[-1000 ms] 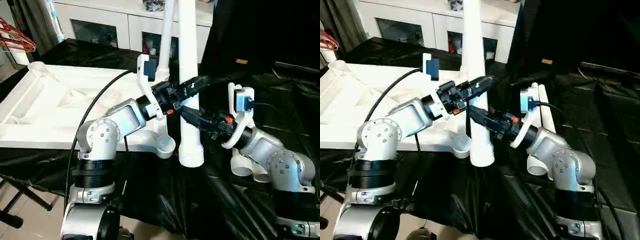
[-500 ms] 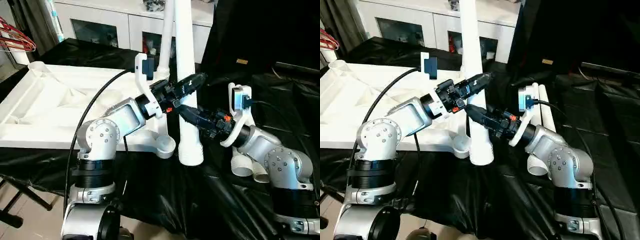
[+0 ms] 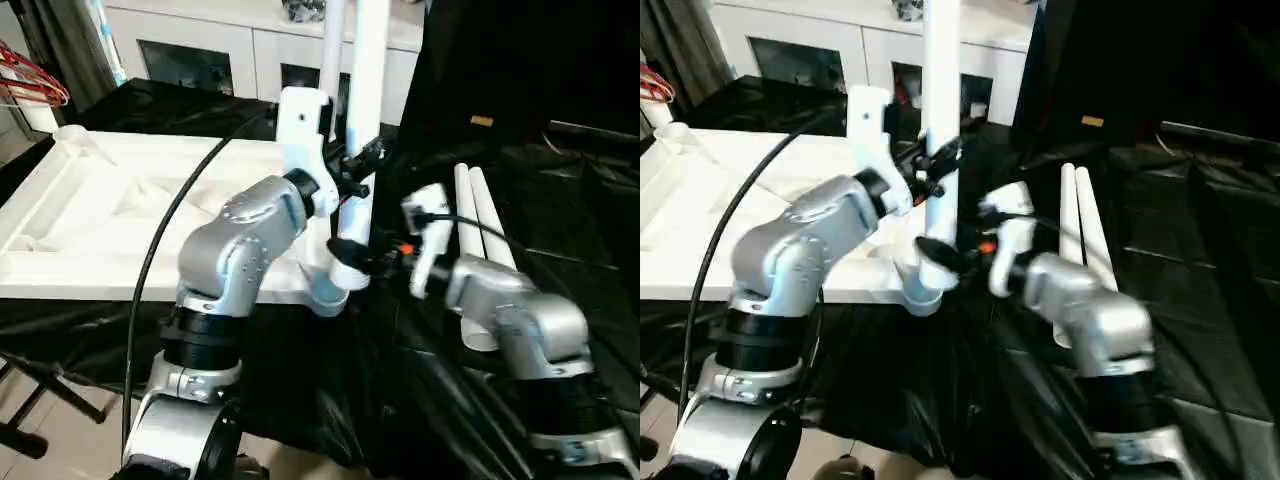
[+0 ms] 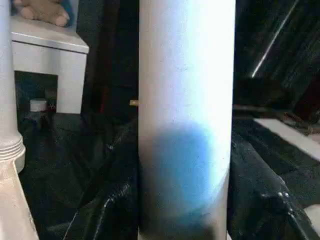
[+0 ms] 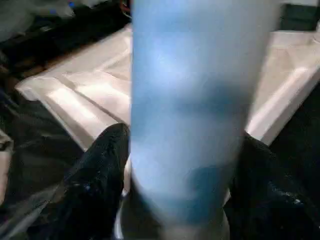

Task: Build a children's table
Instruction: Pick table leg

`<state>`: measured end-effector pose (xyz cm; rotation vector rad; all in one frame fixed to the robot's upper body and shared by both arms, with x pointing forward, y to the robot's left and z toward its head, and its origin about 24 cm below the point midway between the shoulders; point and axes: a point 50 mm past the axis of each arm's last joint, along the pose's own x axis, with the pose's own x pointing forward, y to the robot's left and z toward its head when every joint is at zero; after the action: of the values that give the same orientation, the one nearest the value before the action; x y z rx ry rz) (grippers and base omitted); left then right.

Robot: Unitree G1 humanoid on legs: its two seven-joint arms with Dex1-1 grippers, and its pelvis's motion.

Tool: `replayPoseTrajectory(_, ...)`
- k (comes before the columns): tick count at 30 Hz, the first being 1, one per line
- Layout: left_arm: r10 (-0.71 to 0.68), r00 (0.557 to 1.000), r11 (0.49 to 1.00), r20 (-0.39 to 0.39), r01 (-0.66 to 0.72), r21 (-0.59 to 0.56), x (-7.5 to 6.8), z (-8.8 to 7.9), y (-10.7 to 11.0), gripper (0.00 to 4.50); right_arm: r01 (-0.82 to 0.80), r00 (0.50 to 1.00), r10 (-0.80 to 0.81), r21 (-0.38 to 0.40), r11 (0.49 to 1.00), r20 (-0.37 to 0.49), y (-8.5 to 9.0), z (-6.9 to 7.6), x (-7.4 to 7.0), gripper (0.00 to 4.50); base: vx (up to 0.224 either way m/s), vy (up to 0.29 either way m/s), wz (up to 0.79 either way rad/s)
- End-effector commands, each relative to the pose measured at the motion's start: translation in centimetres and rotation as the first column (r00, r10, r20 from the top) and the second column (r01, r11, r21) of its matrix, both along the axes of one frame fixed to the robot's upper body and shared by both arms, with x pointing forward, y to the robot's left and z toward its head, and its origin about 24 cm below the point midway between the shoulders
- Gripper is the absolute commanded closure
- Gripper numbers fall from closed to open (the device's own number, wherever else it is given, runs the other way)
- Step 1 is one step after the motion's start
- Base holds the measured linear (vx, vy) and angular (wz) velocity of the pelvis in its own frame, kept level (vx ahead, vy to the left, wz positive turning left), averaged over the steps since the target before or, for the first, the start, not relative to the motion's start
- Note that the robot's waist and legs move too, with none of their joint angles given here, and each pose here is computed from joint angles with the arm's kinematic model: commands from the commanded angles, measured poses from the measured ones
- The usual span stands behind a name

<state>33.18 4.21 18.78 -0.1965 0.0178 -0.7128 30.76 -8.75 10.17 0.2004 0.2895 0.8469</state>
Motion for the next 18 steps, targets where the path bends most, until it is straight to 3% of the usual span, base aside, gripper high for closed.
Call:
replayPoseTrajectory(1, -0.001, 0.999, 1.0, 0.047, 0.0, 0.016, 0.0, 0.7, -0.4, 2.65, 0.05, 0.999, -0.049, -0.032, 0.998, 0.023, 0.0, 0.1, 0.6, 1.83, 0.0, 0.0, 0.0)
replayPoseTrajectory(10, 0.0, 0.998, 1.0, 0.06, -0.002, 0.028, 0.1, 0.6, -0.7, 2.65, 0.08, 0.995, -0.077, -0.032, 0.996, 0.066, 0.2, 0.8, 1.1, 2.52, 0.0, 0.0, 0.0)
replayPoseTrajectory(13, 0.006, 0.999, 1.0, 0.049, -0.008, 0.03, 0.3, 0.4, -0.5, 1.95, 0.065, 0.995, -0.062, -0.028, 0.998, 0.08, 0.1, 0.8, 1.1, 2.54, 0.0, 0.0, 0.0)
replayPoseTrajectory(18, 0.006, 1.0, 1.0, 0.022, -0.005, -0.025, 0.7, 0.3, 0.5, 1.61, -0.045, 0.993, 0.041, 0.039, 0.998, 0.108, -0.2, 1.4, 0.2, 2.55, 0.0, 0.0, 0.0)
